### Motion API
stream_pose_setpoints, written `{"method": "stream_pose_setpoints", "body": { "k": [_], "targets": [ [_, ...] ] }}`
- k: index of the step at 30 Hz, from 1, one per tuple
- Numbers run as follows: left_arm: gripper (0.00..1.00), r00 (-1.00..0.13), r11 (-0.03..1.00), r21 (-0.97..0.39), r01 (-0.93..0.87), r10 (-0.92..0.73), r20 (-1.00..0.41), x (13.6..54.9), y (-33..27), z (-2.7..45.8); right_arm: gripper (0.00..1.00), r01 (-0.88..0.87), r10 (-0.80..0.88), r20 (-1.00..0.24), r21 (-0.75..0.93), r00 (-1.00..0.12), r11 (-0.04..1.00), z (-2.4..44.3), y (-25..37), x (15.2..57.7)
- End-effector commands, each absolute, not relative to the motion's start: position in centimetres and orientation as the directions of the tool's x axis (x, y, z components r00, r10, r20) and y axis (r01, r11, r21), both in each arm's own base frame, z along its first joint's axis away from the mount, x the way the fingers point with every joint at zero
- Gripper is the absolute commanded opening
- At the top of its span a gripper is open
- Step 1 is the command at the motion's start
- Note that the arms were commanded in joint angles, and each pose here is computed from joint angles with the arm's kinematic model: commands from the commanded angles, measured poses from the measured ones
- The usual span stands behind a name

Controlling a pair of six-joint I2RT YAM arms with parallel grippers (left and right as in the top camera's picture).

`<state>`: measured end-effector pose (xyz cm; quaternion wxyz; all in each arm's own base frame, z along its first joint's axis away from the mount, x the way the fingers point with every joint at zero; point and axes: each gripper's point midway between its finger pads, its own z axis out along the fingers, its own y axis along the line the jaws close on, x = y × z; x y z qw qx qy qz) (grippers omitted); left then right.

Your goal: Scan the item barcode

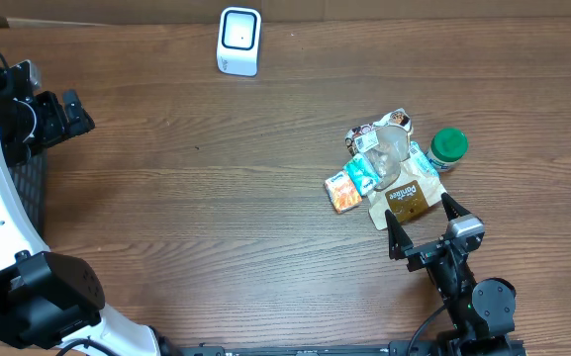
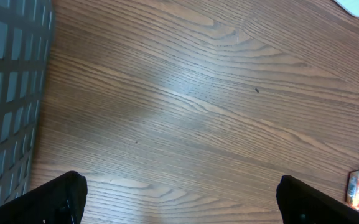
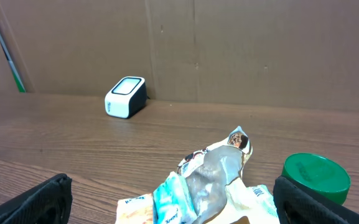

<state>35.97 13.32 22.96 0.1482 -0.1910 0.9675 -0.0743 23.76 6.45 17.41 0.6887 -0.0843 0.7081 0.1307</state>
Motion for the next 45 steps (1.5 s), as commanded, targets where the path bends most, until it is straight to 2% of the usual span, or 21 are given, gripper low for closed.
{"method": "stream_pose_setpoints", "body": {
  "k": [1,13,16,19,23,26,30,34,38,45],
  "targets": [
    [1.00,-0.890,0.925,-0.206,-0.320,-0.368,-0.268,36.2,12.9,23.2,1.00,-0.294,0.064,-0.997,0.071,-0.033,0.953,17.2,6.3,23.8],
    [1.00,-0.891,0.917,-0.215,-0.336,-0.383,-0.244,35.7,12.6,23.1,1.00,-0.294,0.064,-0.997,0.071,-0.033,0.953,17.2,6.3,23.8],
    [1.00,-0.852,0.872,-0.260,-0.414,-0.472,-0.226,36.0,12.3,23.2,1.00,-0.294,0.064,-0.997,0.071,-0.033,0.953,17.2,6.3,23.8],
    [1.00,-0.872,0.887,-0.308,-0.343,-0.423,-0.247,36.1,11.0,24.0,1.00,-0.294,0.064,-0.997,0.071,-0.033,0.953,17.2,6.3,23.8],
    [1.00,-0.834,0.945,-0.266,-0.191,-0.300,-0.464,35.2,8.2,30.4,1.00,-0.294,0.064,-0.997,0.071,-0.033,0.953,17.2,6.3,23.8],
    [1.00,-0.773,0.977,-0.175,-0.120,-0.202,-0.601,32.5,6.2,35.1,1.00,-0.294,0.064,-0.997,0.071,-0.033,0.953,17.2,6.3,23.8],
    [1.00,-0.722,0.993,-0.110,-0.041,-0.106,-0.684,29.4,4.5,37.7,1.00,-0.294,0.064,-0.997,0.071,-0.033,0.953,17.2,6.3,23.8],
    [1.00,-0.673,0.996,-0.081,0.022,-0.045,-0.738,26.7,3.1,37.7,1.00,-0.294,0.064,-0.997,0.071,-0.033,0.953,17.2,6.3,23.8],
    [1.00,-0.598,0.994,-0.084,0.074,-0.023,-0.801,25.0,1.6,35.7,1.00,-0.294,0.064,-0.997,0.071,-0.033,0.953,17.2,6.3,23.8],
    [1.00,-0.340,0.992,-0.076,0.101,-0.037,-0.940,22.2,-0.2,32.4,1.00,-0.294,0.064,-0.997,0.071,-0.033,0.953,17.2,6.3,23.8]
  ]
}}
